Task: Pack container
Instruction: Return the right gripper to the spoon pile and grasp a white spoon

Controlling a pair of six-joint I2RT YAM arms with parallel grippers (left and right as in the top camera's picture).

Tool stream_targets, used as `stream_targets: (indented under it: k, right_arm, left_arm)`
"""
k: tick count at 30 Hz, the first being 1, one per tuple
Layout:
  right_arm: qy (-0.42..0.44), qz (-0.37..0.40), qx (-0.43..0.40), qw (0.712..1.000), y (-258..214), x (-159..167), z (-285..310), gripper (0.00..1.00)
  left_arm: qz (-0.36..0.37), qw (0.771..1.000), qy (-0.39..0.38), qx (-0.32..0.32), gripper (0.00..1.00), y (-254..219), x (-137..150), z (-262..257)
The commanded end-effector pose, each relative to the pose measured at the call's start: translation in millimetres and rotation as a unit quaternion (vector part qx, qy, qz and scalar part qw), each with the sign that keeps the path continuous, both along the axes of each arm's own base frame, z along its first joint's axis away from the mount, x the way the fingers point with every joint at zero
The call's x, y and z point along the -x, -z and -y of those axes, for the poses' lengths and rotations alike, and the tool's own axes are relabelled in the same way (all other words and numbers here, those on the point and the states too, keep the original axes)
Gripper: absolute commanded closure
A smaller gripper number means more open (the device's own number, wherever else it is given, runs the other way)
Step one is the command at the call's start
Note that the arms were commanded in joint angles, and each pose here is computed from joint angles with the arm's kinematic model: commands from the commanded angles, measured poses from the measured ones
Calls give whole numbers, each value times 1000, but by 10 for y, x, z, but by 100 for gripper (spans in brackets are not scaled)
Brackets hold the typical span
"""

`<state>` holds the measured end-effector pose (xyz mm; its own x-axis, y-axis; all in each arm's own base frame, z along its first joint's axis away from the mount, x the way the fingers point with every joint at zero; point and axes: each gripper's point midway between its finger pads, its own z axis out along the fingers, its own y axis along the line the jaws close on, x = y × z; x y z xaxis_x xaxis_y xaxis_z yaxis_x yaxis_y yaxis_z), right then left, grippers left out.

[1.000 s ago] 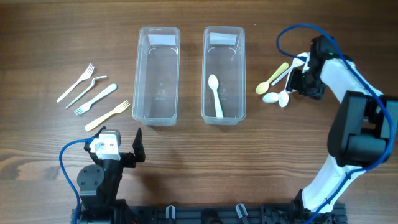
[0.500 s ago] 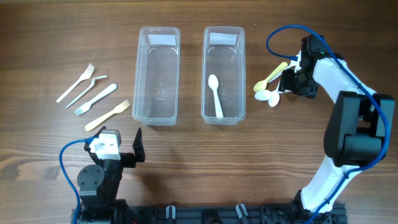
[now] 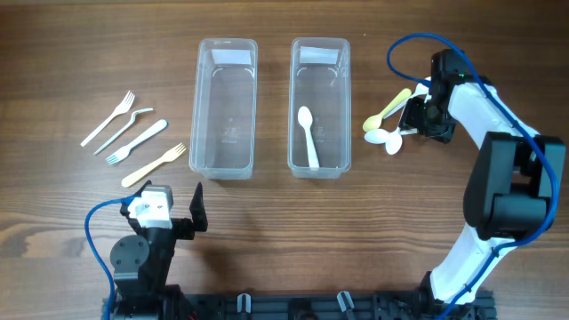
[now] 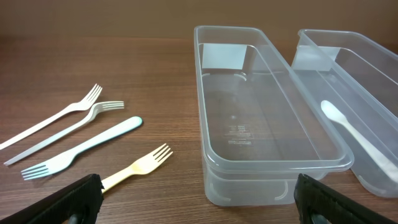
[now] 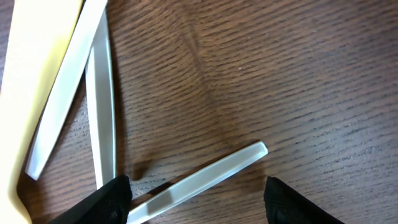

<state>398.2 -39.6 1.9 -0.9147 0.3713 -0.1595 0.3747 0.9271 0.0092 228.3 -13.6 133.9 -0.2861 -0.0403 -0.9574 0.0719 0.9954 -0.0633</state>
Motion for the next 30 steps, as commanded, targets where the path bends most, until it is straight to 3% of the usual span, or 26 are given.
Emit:
stream_targets:
  k: [1,9,11,15,30]
  right_arm:
    - [47,27,4,999,-161,-79,26,32]
    - [30,111,-8,993,-638,-303,-22,32]
    - [-5,125,-32,992,-687,-358,-129,38]
    - [-10,123,-42,991,-660,-358,-171,58]
    - [-38,94,-46,994,-273,-372,-266,56]
  left_arm:
    - [4,1000,12,-7,0,-4,1,36]
    - [4,1000,12,-7,0,-4,1,36]
    - [4,1000,12,-7,0,-4,1,36]
    - [4,1000,12,-7,0,-4,1,36]
    - [4,1000,12,-7,0,-4,1,37]
